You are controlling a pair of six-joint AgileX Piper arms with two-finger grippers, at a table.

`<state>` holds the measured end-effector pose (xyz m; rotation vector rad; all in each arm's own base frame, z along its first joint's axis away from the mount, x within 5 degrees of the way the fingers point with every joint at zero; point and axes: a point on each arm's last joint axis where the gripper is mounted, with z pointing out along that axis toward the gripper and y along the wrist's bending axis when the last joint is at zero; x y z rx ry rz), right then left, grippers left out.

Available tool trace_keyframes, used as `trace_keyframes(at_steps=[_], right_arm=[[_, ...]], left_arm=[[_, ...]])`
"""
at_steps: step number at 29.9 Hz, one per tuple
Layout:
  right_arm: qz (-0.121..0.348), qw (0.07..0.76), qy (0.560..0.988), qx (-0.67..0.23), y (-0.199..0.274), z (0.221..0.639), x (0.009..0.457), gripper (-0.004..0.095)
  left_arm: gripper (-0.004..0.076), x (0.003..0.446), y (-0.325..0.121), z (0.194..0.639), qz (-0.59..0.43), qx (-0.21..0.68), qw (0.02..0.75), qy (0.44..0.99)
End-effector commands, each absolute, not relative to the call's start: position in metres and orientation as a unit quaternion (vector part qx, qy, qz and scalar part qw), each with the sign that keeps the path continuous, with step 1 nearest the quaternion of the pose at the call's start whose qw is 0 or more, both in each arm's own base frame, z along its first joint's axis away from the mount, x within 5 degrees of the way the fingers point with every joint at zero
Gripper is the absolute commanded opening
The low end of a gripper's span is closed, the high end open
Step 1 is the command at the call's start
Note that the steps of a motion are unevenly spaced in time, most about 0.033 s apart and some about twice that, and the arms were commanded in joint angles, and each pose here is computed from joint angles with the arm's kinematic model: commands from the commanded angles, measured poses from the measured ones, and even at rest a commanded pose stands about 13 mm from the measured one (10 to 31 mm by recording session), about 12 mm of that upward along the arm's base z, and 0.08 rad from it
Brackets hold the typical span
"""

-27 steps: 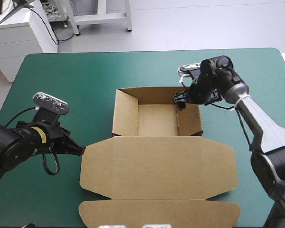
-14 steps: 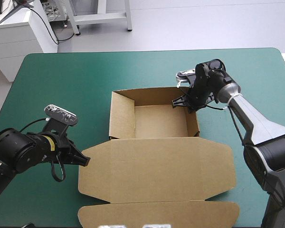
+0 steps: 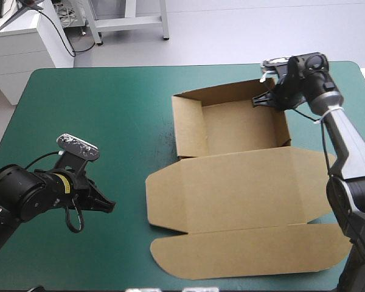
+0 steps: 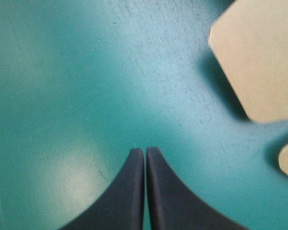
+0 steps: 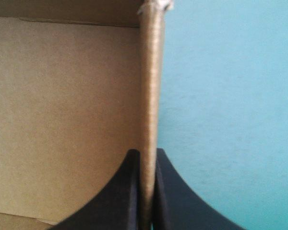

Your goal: Fold the box

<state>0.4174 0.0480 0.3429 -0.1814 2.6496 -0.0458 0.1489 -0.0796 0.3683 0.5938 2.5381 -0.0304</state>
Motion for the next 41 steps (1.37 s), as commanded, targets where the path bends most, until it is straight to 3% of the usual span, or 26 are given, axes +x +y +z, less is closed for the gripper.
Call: trace_keyframes(at_steps=[1, 12, 19, 24, 27, 33, 35, 37, 41], right_arm=[[-0.047, 0.303, 0.952, -0.015, -0.001, 0.385, 0.409, -0.0019], [-0.093, 0.290, 0.944, 0.129, -0.125, 0.386, 0.390, -0.0019], [-0.107, 0.281, 0.935, 0.186, -0.171, 0.386, 0.371, -0.0019], [-0.091, 0.275, 0.942, 0.170, -0.179, 0.384, 0.366, 0.0004], [-0.084, 0.271, 0.945, 0.165, -0.178, 0.383, 0.366, 0.0118], [-0.075, 0.269, 0.945, 0.169, -0.176, 0.383, 0.365, 0.0642], [-0.076, 0.272, 0.944, 0.169, -0.176, 0.386, 0.364, 0.0746], [-0.077, 0.277, 0.943, 0.169, -0.174, 0.391, 0.361, 0.0773], [-0.083, 0.298, 0.936, 0.167, -0.169, 0.408, 0.351, 0.0736]], left_arm=[[-0.0008, 0.149, -0.078, 0.379, -0.016, 0.217, 0.298, 0.929], [-0.0008, 0.150, -0.075, 0.379, 0.002, 0.220, 0.302, 0.927], [-0.0008, 0.150, -0.075, 0.380, 0.003, 0.221, 0.306, 0.926], [-0.0008, 0.150, -0.075, 0.380, 0.003, 0.221, 0.306, 0.926], [-0.0008, 0.151, -0.076, 0.380, 0.002, 0.221, 0.308, 0.925], [-0.0008, 0.151, -0.076, 0.380, 0.001, 0.221, 0.311, 0.924], [-0.0008, 0.151, -0.076, 0.380, 0.000, 0.221, 0.311, 0.924], [-0.0008, 0.151, -0.076, 0.381, -0.002, 0.221, 0.312, 0.924], [-0.0008, 0.151, -0.076, 0.381, -0.002, 0.221, 0.312, 0.924]])
